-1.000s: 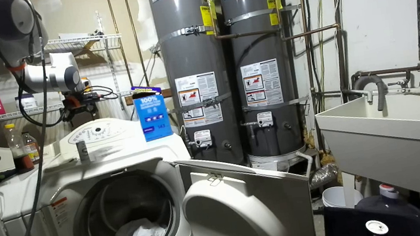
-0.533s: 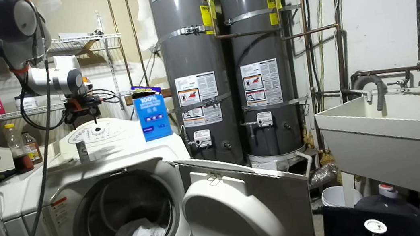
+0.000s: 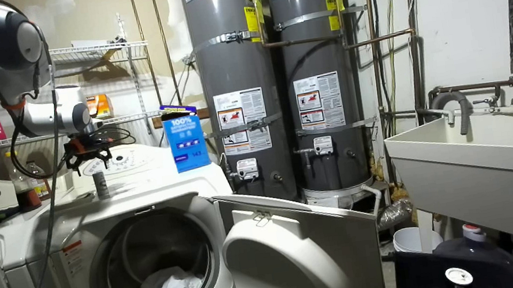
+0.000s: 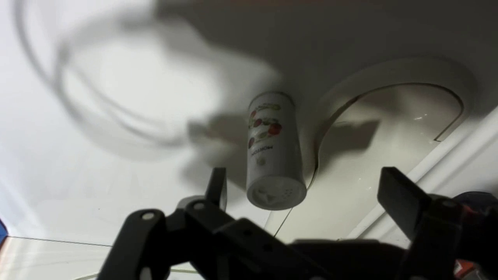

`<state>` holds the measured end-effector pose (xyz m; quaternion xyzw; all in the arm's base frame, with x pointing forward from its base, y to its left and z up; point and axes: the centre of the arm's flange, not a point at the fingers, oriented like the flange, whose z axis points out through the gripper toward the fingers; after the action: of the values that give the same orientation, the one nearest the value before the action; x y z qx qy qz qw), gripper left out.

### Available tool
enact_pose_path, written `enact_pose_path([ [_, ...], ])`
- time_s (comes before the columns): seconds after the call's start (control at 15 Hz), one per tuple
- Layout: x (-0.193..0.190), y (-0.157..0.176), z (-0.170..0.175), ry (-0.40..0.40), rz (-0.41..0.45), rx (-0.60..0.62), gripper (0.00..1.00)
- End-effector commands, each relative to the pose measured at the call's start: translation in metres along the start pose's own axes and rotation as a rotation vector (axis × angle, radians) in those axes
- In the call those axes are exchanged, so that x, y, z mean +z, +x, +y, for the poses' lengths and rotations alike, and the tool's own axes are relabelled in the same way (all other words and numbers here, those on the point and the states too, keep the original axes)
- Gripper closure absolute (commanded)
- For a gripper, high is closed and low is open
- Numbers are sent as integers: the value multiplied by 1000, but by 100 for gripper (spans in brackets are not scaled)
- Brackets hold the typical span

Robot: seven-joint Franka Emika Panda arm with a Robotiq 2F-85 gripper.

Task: Put the white container on the black table.

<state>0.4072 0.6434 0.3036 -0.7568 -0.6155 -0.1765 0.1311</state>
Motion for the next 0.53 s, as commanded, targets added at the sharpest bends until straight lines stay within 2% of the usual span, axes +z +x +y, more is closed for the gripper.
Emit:
enact_pose_path([
  [0.0, 21, 12, 5, -34, -6, 40, 0],
  [0.47, 40, 17, 13, -63, 36, 28, 3],
])
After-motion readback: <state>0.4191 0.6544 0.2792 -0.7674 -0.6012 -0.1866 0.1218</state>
